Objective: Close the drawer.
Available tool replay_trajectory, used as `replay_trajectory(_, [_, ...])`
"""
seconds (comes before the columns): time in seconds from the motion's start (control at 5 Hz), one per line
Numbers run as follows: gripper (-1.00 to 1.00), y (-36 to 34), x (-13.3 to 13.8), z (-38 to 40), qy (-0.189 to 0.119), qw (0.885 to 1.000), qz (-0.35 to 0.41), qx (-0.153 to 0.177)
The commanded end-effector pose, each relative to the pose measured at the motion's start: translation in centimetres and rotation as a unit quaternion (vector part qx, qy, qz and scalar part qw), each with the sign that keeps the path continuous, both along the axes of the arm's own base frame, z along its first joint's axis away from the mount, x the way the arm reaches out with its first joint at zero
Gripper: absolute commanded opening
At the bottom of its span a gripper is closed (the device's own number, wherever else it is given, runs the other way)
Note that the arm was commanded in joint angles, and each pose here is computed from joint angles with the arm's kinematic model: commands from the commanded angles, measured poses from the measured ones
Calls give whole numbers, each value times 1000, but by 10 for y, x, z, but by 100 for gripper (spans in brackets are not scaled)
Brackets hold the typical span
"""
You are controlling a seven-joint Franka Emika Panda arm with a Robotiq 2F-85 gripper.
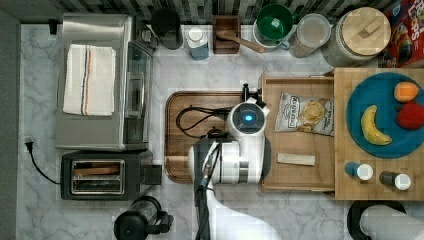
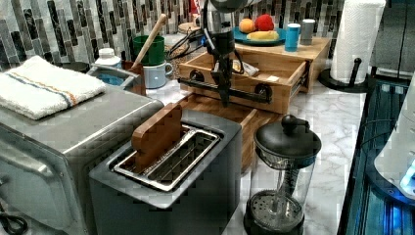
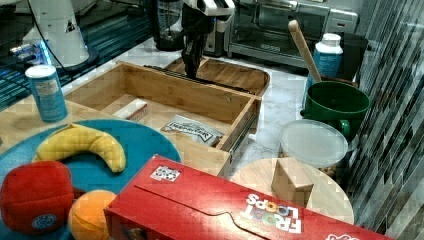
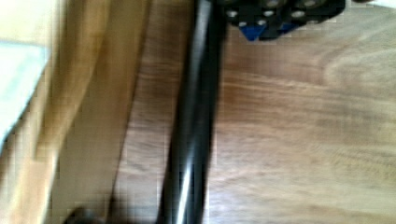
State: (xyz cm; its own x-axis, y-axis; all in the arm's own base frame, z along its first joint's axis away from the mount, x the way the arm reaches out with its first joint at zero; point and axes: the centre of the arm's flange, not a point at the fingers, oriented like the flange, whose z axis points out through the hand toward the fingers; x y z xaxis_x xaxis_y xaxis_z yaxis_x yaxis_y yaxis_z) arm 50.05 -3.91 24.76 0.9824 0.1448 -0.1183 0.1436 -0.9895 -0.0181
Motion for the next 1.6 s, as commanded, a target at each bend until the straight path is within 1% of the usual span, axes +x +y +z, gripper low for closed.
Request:
replay_trajectory(0.2, [-100,-108,27,39,-75,997,-27,-20])
replay_trajectory(0.4, [-100,-142,21,33,-88,995,-28,-26])
replay_trajectory(0.6, [-100,-178,10,33,-108,993,-28,-41])
replay_trajectory(0.8, [-100,-218,3,34,-117,991,-28,-57])
replay_trajectory(1.2, [-100,-293,-10,39,-113,992,-15,-52])
replay_trajectory(1.6, [-100,-351,-16,56,-114,991,-8,-71])
